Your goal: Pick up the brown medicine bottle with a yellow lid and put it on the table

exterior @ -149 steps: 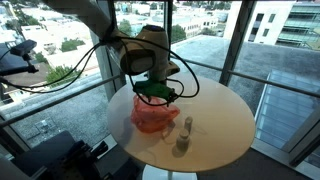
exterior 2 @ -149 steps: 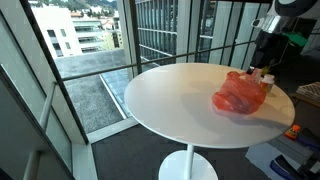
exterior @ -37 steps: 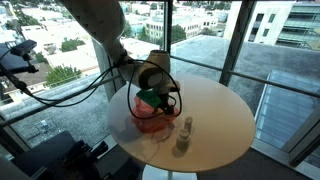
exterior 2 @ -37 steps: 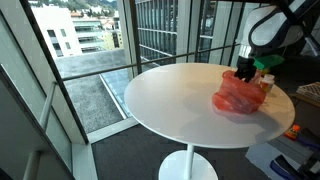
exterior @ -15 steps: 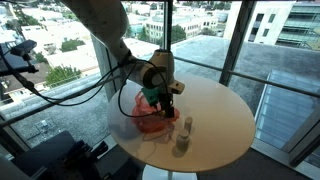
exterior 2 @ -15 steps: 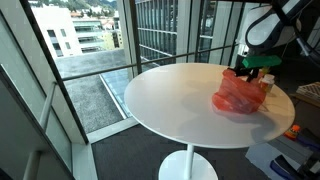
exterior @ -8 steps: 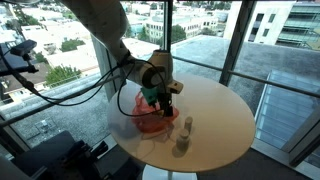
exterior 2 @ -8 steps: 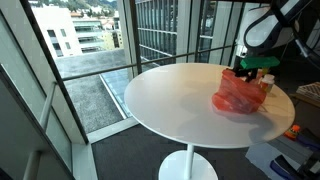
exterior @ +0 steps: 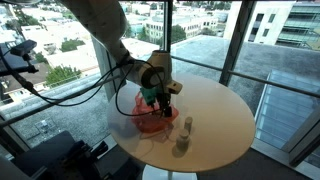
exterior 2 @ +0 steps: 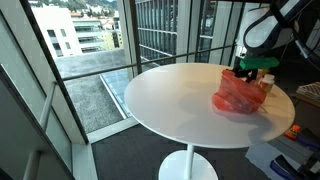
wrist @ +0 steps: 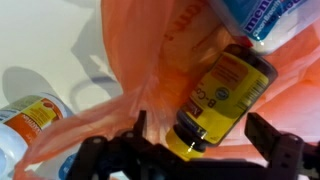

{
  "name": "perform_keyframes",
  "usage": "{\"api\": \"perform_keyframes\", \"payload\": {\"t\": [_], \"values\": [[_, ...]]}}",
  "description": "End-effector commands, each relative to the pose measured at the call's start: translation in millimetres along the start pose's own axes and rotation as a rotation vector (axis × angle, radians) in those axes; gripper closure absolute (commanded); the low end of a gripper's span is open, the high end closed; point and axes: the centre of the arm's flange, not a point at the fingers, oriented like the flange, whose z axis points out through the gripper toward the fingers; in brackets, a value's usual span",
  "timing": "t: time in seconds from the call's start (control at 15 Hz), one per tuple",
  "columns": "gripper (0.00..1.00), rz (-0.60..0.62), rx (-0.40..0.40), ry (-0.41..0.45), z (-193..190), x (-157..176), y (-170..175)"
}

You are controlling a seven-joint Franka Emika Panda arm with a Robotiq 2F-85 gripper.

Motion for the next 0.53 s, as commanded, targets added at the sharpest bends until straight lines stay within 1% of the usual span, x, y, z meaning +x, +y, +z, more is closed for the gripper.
{"api": "perform_keyframes", "payload": {"t": [0.0, 0.27, 0.47], "values": [[0.00, 0.052, -0.014, -0.018, -1.2, -6.3, -8.2], [0.00, 0.074, -0.013, -0.032, -3.8, -10.7, -13.6], [0.00, 0.083, -0.013, -0.065, -4.0, -13.0, -14.6]]}}
